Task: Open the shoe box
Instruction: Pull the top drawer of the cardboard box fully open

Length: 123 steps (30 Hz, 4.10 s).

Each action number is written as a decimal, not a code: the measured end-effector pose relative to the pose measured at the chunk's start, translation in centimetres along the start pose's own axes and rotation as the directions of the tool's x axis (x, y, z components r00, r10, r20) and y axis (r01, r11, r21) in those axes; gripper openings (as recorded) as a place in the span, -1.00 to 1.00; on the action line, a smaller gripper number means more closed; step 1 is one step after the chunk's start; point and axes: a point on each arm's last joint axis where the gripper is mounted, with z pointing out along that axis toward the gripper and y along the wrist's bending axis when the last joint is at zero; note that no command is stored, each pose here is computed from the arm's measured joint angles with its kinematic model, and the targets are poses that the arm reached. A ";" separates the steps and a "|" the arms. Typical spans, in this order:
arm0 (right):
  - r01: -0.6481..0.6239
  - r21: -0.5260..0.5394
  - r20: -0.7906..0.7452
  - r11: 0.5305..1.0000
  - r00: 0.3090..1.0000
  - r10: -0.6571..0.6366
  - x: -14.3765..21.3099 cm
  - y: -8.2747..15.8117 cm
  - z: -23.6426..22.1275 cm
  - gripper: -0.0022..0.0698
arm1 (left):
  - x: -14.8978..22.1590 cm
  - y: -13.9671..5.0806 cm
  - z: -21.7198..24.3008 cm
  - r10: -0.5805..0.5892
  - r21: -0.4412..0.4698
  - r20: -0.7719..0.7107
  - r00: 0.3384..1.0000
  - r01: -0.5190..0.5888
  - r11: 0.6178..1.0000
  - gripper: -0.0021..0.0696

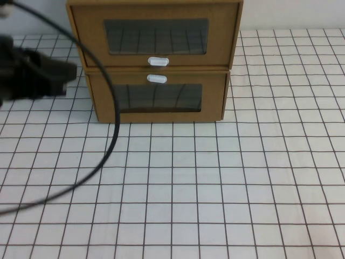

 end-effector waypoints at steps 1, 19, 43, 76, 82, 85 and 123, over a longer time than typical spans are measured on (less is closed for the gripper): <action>0.000 0.000 0.000 1.000 1.000 0.000 0.0 0.0 0.0 -0.98 | -1.6 0.3 0.4 0.022 0.007 0.013 1.000 -0.022 1.000 -0.95; 0.000 0.000 0.000 1.000 1.000 0.000 0.0 0.0 0.0 -0.98 | -17.1 3.0 12.1 0.212 0.137 0.144 0.967 -0.232 0.963 -0.95; -0.389 -0.119 0.169 0.914 0.899 0.404 -1.8 0.4 -0.2 -0.98 | -14.8 5.0 20.1 0.162 0.195 0.027 0.986 -0.164 0.967 -0.95; -0.221 -0.350 -0.520 0.910 0.854 0.007 -17.0 5.1 9.2 -0.98 | -14.5 5.1 20.0 0.161 0.191 -0.010 0.987 -0.156 0.969 -0.95; -0.073 -0.493 -0.510 0.867 0.831 -0.221 -18.5 11.0 13.2 -0.98 | -14.5 5.1 20.0 0.158 0.188 -0.012 0.987 -0.153 0.970 -0.95; 0.055 -0.538 -0.484 0.841 0.797 -0.362 -18.6 14.9 14.6 -0.98 | -14.5 5.1 20.0 0.157 0.186 -0.013 0.987 -0.152 0.971 -0.95; 0.941 -0.114 0.159 0.319 0.334 -0.929 -14.6 29.6 25.0 -0.22 | -14.5 5.0 20.0 0.160 0.190 -0.017 0.987 -0.153 0.970 -0.95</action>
